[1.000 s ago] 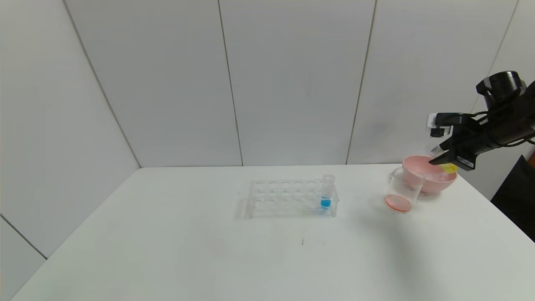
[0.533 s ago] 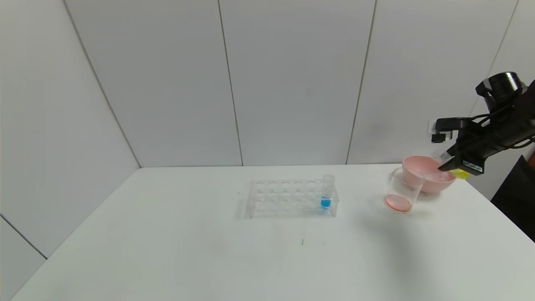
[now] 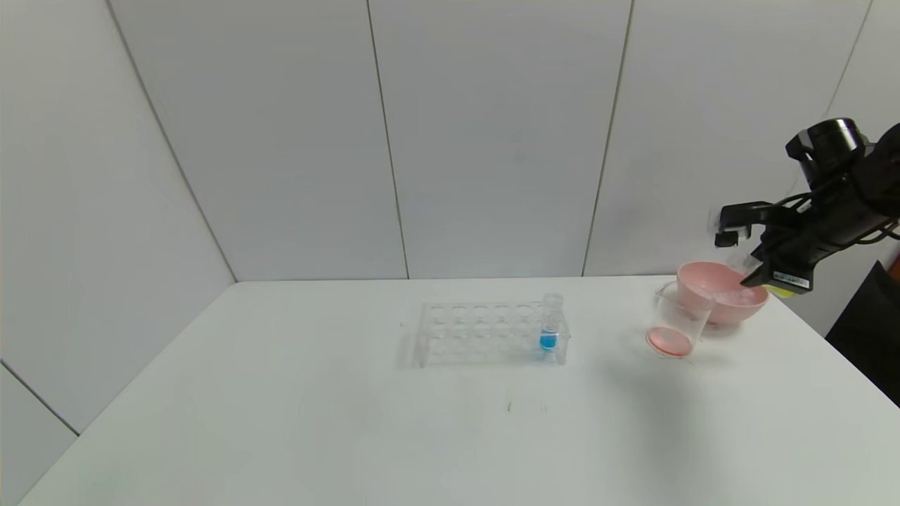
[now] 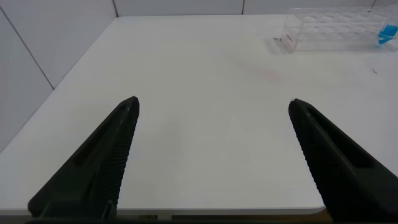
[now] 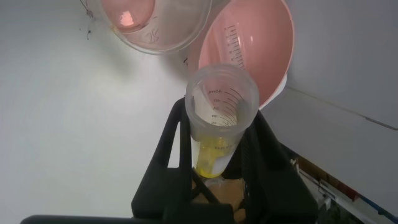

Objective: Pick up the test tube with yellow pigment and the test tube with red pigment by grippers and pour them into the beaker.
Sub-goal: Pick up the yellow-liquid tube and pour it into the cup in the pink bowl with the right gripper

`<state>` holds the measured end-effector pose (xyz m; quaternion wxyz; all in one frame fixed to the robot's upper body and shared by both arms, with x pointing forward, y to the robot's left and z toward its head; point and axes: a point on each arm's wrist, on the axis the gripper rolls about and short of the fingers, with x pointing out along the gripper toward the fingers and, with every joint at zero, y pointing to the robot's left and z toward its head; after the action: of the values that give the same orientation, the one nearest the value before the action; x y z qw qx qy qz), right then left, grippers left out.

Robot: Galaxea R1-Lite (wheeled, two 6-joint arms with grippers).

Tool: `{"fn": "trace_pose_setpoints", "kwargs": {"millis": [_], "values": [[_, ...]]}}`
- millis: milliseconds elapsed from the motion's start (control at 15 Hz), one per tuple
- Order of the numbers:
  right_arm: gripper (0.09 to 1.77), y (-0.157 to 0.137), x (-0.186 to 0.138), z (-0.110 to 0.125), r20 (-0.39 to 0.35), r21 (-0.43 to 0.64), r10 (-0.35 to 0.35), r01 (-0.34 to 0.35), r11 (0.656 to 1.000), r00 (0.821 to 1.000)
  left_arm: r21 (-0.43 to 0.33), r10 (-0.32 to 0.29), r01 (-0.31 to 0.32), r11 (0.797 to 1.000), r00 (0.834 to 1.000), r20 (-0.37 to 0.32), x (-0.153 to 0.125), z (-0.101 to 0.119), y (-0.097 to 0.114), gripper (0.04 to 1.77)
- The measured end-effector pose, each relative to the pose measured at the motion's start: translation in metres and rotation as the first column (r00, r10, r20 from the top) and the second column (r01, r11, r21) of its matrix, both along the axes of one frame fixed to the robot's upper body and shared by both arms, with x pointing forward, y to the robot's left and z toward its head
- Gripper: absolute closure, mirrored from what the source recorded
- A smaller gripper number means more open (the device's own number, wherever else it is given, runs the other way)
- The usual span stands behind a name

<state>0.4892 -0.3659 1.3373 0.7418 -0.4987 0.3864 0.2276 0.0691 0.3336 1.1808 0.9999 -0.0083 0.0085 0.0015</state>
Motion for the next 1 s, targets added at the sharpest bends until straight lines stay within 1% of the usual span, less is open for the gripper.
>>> {"fn": "trace_pose_setpoints", "kwargs": {"millis": [133, 333, 1000], "values": [[1.34, 0.005, 0.001, -0.002, -0.006, -0.010, 0.005, -0.005, 1.000, 1.000, 0.000, 0.000, 0.000, 1.000, 1.000, 0.000, 0.000, 0.000, 0.000, 0.09], [1.34, 0.012, 0.003, -0.005, -0.017, -0.068, -0.016, 0.015, 0.998, 1.000, 0.000, 0.000, 0.000, 1.000, 1.000, 0.000, 0.000, 0.000, 0.000, 0.09], [1.34, 0.023, 0.004, -0.011, -0.056, -0.129, -0.033, 0.025, 0.991, 0.998, 0.000, 0.000, 0.000, 1.000, 1.000, 0.000, 0.000, 0.000, 0.000, 0.09]]}}
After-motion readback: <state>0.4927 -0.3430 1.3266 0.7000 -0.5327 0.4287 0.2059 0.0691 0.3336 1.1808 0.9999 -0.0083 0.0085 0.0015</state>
